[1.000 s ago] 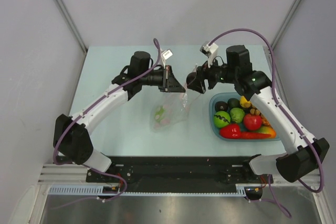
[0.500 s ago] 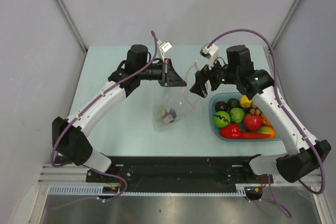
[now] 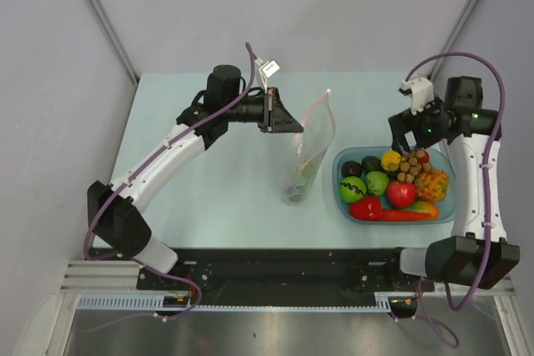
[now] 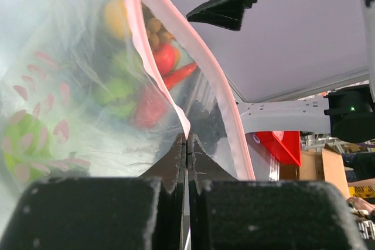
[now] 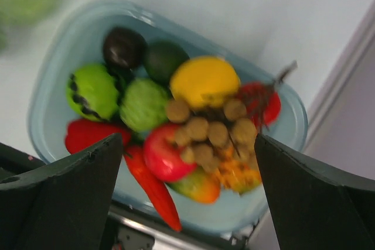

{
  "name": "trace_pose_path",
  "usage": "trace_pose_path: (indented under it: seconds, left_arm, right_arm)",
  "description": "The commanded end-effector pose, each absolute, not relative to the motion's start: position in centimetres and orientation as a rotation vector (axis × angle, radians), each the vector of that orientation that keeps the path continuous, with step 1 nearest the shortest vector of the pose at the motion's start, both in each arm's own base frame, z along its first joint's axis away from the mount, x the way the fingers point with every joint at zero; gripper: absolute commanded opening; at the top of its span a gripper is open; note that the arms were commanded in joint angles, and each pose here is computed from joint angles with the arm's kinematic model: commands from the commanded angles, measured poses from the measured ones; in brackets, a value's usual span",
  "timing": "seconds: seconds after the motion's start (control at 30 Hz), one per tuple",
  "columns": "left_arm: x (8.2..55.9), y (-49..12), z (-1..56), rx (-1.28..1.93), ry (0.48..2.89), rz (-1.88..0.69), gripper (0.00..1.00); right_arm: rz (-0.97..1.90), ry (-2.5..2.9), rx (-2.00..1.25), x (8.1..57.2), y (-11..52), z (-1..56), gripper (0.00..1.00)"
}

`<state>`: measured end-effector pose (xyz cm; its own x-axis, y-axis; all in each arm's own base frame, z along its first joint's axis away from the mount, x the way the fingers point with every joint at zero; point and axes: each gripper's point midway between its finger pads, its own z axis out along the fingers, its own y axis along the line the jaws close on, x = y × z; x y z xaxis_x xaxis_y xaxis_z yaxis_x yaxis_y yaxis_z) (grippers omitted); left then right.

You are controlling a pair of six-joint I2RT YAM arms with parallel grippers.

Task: Place the food in the zip-top bag and seal the zipper
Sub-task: Pick up the fake fruit from the bin.

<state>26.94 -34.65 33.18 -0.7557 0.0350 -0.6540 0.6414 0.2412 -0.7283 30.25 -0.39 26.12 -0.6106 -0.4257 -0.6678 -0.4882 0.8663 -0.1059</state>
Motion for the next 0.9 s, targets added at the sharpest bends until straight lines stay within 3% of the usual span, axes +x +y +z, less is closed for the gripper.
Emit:
trace_pose_path:
  seconds: [0.0,0.23,0.47,0.63,0.8,0.87]
  left_arm:
    - [26.8,-35.2,34.0,0.629,1.961,-1.569,0.00]
    - [26.9,-35.2,33.6,0.620,1.973,-1.558,0.00]
    - [26.8,-34.8,33.1,0.615,1.991,-1.529,0.00]
    - [26.7,-34.6,32.6,0.614,2.000,-1.521,0.00]
    - [26.6,-34.6,32.3,0.620,2.006,-1.514,0.00]
    - [26.6,-34.5,32.3,0.624,2.008,-1.513,0.00]
  right_arm:
    - [0.015,2.487,-0.608,28.4,-5.8,23.2,1.00]
    - [0.112,2.632,-0.339,29.9,-7.1,18.8,0.95]
    - [0.254,2.716,-0.123,31.2,-7.7,15.2,0.81]
    - [0.319,2.737,-0.071,31.3,-7.3,13.6,0.78]
    - [0.408,2.736,0.002,31.4,-6.7,12.8,0.70]
    - [0.431,2.736,0.019,31.3,-6.5,12.7,0.59]
